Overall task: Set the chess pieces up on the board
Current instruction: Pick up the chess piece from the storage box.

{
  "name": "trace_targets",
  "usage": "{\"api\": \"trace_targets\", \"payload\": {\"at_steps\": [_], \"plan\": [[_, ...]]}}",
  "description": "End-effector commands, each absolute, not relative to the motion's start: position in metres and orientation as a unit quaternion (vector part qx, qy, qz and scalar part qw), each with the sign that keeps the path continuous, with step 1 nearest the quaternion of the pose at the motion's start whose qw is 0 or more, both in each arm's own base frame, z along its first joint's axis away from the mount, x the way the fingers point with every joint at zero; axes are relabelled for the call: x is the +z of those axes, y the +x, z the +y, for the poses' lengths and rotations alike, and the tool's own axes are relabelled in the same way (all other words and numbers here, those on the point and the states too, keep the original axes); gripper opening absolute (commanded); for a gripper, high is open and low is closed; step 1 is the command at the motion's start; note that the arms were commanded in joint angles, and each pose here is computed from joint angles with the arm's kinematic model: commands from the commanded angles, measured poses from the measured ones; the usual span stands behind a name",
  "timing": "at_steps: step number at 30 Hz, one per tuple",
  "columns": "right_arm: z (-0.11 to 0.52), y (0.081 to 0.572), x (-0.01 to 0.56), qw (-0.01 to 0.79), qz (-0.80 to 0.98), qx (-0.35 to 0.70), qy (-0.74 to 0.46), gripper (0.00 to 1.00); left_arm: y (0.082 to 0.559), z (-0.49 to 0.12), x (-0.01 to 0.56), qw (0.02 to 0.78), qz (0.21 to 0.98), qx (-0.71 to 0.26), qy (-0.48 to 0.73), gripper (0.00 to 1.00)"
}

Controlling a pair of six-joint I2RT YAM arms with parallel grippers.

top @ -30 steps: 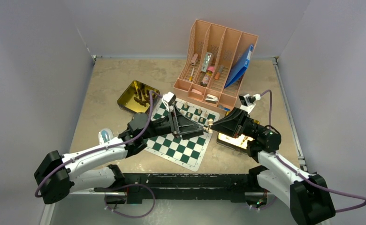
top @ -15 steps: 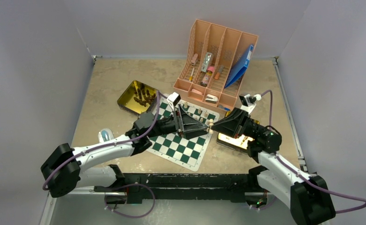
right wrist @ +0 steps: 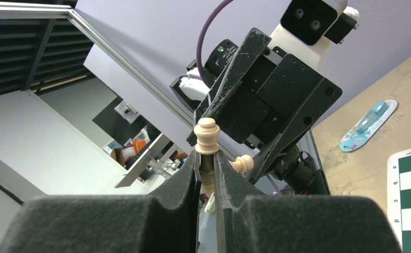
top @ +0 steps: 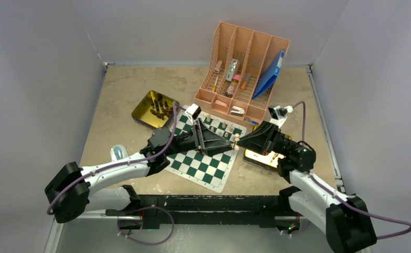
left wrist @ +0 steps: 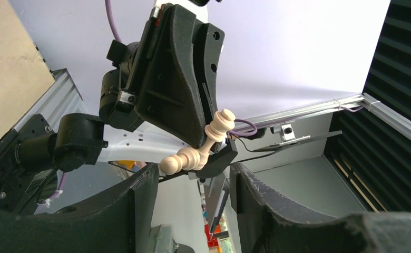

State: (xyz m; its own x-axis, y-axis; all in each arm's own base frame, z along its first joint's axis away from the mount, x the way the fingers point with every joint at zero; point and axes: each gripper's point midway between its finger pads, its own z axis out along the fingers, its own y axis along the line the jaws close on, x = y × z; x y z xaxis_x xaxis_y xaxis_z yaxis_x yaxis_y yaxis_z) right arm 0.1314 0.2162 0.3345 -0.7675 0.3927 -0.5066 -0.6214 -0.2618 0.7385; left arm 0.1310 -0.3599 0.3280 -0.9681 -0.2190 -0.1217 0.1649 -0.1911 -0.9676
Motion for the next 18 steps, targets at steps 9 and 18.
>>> {"api": "trace_targets", "payload": {"at_steps": [9, 18], "plan": [[0.187, 0.0495, 0.3816, 0.471, 0.306, 0.772, -0.298, 0.07, 0.1291, -0.3538, 0.3468, 0.138, 0.599, -0.789, -0.019, 0.57], [0.1866, 0.049, 0.3739, 0.466, 0.314, 0.775, -0.289, 0.06, 0.1297, -0.3575, 0.3505, 0.137, 0.595, -0.792, -0.011, 0.51]]}}
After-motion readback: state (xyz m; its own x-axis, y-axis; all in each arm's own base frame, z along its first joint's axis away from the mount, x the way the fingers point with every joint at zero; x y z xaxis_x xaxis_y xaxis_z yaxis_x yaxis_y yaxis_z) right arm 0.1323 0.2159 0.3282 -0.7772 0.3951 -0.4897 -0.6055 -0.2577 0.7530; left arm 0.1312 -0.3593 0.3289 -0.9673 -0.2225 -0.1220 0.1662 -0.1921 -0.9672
